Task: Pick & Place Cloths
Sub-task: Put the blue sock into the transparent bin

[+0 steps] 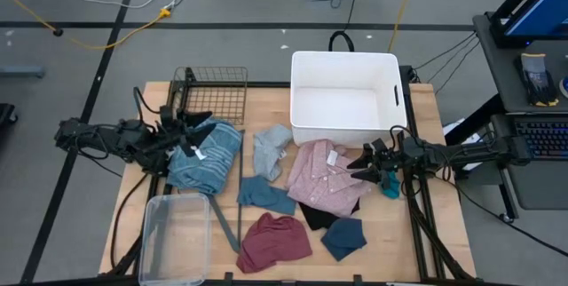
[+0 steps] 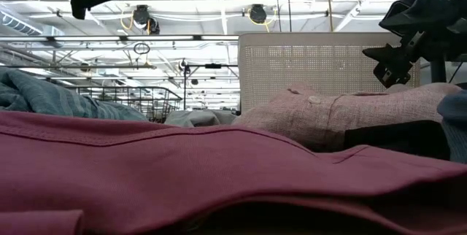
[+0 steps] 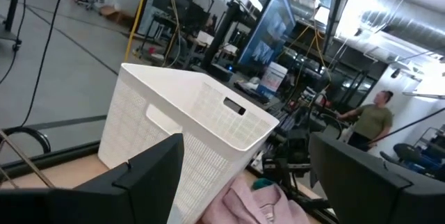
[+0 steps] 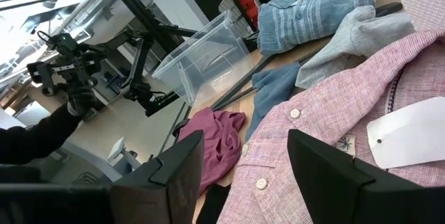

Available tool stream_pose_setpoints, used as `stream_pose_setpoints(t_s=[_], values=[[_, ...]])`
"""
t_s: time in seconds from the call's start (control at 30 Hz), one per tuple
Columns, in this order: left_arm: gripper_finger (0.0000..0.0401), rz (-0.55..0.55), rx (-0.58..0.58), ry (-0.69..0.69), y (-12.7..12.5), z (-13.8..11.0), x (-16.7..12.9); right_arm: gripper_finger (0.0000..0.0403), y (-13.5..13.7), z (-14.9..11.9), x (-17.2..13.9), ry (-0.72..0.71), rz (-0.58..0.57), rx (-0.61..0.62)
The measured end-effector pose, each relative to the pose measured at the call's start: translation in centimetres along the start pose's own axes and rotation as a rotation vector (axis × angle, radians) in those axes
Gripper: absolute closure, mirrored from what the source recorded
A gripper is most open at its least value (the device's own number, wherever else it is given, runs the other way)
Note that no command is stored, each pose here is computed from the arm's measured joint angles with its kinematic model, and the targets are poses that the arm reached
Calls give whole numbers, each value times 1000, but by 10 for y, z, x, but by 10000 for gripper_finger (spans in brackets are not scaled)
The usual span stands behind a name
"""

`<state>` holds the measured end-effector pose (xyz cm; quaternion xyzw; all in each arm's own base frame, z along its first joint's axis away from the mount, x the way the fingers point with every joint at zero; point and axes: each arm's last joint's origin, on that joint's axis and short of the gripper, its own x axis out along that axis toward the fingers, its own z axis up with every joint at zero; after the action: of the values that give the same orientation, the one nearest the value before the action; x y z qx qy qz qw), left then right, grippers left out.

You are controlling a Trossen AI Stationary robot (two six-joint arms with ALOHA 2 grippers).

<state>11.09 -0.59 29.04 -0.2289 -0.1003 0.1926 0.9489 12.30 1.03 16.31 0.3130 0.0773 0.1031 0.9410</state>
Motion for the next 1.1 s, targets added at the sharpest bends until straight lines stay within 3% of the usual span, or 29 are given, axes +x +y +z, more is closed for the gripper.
stream_pose_setpoints(t_s=[0.27, 0.53, 0.73, 1.1], values=[[91, -4, -10, -2, 0, 0, 0, 202, 0, 0, 0, 0, 0, 0], [91, -81, -39, 38, -7, -1, 5, 202, 0, 0, 0, 0, 0, 0], [91, -56, 33, 164, -30, -10, 30, 202, 0, 0, 0, 1, 0, 1], [91, 50, 130, 594, -82, -9, 71, 202, 0, 0, 0, 1, 0, 1]])
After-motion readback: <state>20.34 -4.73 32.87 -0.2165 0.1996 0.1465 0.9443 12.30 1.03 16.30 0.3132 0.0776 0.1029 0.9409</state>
